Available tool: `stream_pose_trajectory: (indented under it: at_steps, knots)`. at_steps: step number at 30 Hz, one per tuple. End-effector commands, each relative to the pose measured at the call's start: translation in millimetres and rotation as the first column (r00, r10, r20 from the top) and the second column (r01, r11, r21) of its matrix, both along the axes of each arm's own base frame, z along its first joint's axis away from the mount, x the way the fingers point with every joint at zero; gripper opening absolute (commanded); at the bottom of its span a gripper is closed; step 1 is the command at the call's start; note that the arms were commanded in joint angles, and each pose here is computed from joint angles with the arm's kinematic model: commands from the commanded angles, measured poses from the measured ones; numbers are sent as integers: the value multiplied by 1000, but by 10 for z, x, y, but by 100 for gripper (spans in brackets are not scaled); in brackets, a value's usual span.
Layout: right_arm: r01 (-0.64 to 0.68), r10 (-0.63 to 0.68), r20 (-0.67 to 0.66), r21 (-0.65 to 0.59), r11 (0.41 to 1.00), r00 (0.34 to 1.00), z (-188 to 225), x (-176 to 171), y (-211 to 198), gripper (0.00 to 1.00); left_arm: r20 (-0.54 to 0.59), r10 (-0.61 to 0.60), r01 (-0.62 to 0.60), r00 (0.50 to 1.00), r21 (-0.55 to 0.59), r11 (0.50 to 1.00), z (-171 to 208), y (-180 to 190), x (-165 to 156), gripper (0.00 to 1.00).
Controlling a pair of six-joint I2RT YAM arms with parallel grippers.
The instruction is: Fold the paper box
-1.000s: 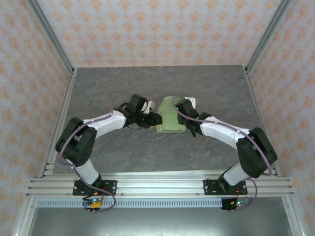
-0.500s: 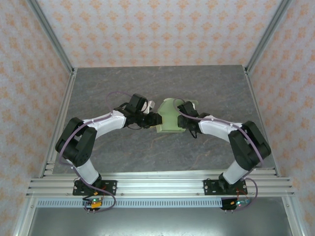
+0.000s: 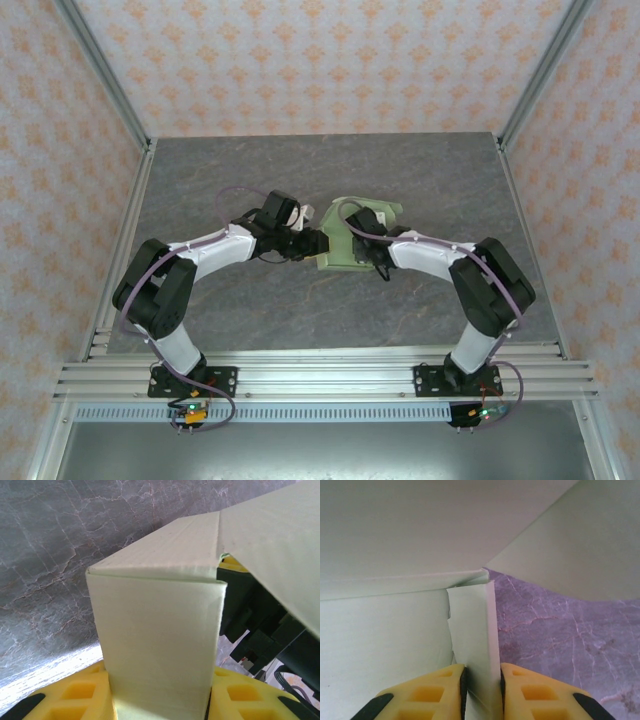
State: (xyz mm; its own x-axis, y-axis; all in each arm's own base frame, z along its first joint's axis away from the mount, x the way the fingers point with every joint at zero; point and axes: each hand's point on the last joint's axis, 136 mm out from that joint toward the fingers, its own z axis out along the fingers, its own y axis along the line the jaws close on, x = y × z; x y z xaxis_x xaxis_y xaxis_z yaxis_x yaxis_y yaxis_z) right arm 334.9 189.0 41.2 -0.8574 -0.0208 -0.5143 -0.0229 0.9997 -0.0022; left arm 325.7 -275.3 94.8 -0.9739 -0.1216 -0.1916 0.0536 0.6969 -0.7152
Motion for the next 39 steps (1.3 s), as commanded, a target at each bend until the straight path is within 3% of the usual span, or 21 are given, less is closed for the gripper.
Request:
stream_pose_trajectory:
  at_steps: [1,8,13,24,34,37,39]
  knots:
    - [53,-55,-29,-76,996,998,-107,-129,-15,25,23,6,-6,1000,7,1000,44,-30,58,34]
    - [70,-72,-21,-95,993,997,-207,-206,42,25,23,9,-9,1000,21,1000,-7,-4,48,34]
    - [76,-73,44,-82,994,996,45,-196,-24,27,23,15,-16,1000,30,999,-46,20,59,36]
    - [48,-56,161,56,997,985,745,-388,-153,37,61,29,-34,998,72,997,34,139,81,67]
    - [50,-124,350,211,976,929,1382,-637,-616,49,115,58,-75,992,152,986,145,441,17,80]
    - [14,-123,369,283,959,921,1415,-607,-680,56,136,62,-85,989,168,982,195,523,-33,89]
    - [-52,-88,384,340,939,919,1401,-554,-661,56,175,52,-86,983,197,977,246,597,-54,90]
